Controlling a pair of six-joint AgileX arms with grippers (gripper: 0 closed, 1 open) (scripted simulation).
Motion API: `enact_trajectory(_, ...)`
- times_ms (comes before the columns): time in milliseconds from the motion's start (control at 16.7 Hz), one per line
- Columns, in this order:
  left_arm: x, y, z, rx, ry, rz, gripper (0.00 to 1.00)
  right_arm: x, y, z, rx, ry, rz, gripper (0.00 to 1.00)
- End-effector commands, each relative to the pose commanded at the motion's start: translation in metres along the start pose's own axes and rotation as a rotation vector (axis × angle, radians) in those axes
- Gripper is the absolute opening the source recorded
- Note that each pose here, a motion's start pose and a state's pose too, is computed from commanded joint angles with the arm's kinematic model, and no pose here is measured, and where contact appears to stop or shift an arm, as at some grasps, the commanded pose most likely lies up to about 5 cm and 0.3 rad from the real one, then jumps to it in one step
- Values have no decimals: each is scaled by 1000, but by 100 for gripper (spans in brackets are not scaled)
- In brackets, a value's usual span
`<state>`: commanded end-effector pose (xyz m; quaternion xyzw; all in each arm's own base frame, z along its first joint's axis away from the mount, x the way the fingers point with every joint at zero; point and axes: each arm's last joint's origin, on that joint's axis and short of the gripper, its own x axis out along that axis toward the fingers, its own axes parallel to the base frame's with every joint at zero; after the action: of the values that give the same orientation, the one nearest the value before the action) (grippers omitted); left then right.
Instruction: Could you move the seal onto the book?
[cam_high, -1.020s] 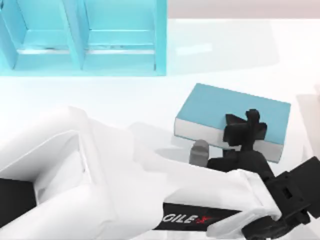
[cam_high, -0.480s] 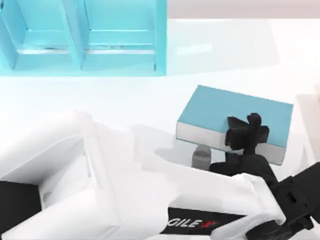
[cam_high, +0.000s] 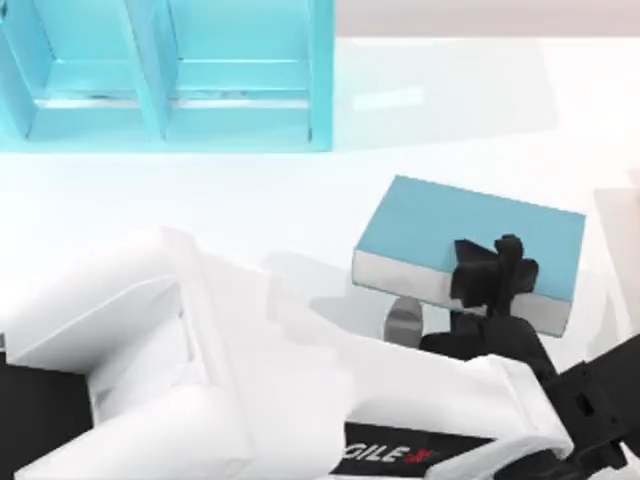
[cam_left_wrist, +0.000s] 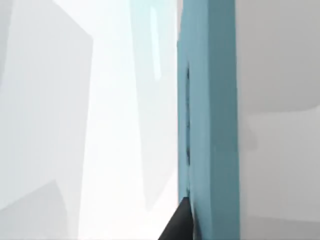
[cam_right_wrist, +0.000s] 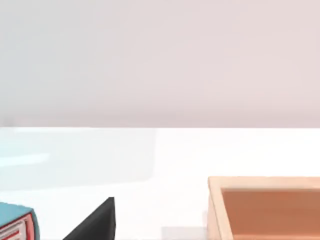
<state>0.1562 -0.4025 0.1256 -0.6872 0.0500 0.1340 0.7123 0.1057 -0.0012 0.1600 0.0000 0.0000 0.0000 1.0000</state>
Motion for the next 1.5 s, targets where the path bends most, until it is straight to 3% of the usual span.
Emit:
enact_trajectory(480, 5, 23, -2, -5, 7, 3, 0, 0, 0, 0, 0, 0, 0, 100)
enact_trajectory(1260, 5, 23, -2, -5, 7, 3, 98, 0, 0, 0, 0, 0, 0, 100)
enact_trajectory(1500, 5, 23, -2, -5, 7, 3, 100, 0, 0, 0, 0, 0, 0, 100)
